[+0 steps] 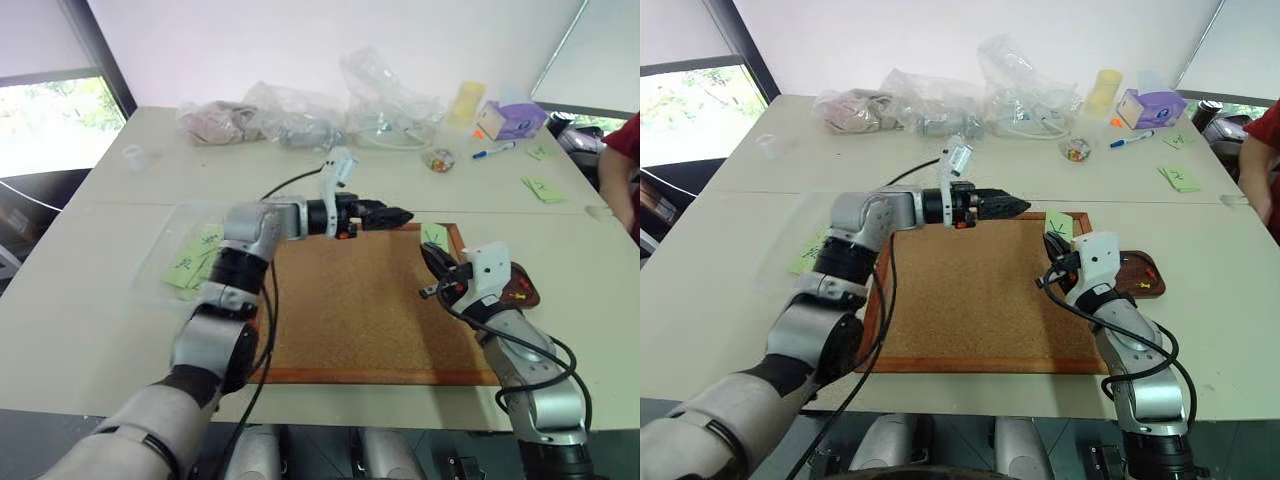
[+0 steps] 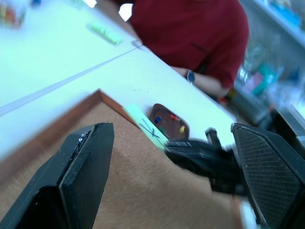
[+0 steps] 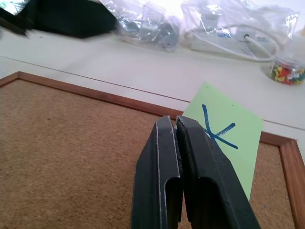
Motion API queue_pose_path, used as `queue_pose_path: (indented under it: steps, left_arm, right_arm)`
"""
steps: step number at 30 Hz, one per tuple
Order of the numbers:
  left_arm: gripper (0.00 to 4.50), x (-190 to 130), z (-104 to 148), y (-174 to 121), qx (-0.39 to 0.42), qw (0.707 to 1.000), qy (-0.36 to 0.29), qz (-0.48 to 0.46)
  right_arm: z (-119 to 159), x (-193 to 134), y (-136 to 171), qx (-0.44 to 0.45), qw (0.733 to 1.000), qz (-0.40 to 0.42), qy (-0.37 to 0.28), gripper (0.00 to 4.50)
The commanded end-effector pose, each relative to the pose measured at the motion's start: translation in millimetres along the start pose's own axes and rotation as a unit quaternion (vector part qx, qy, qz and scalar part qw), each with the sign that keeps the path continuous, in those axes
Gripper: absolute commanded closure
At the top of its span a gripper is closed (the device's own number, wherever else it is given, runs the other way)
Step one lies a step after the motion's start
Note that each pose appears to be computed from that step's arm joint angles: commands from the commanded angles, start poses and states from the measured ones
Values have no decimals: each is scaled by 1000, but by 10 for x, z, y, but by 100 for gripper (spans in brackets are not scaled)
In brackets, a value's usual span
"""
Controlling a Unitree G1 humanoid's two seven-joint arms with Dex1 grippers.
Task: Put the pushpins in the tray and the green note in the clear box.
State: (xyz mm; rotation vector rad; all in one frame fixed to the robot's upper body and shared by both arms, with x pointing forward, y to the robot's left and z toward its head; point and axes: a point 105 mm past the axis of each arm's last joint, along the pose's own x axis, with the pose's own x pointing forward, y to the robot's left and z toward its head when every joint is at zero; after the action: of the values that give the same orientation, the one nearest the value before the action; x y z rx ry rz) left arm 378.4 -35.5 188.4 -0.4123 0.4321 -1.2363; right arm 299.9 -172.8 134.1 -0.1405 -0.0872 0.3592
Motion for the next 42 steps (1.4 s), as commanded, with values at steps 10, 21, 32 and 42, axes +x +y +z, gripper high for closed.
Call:
queue_pose_path:
  steps: [10,21,32,42]
  left_arm:
    - [5,406,-31,-23,-81,997,-9,-10]
    - [265,554,-213,-64,-50,998,24,-11]
    - [448,518,-316,33,-30,999,41,7]
    - [448,416,-334,184,-54,998,21,31]
  right_arm:
    - [244,10,166,-60,997,30,-29,450]
    - [257,-4,206,-78,996,36,-26,450]
    - [285,-22,216,-93,995,38,-28,450]
    - [502,-55,193,-57,996,6,-71,450]
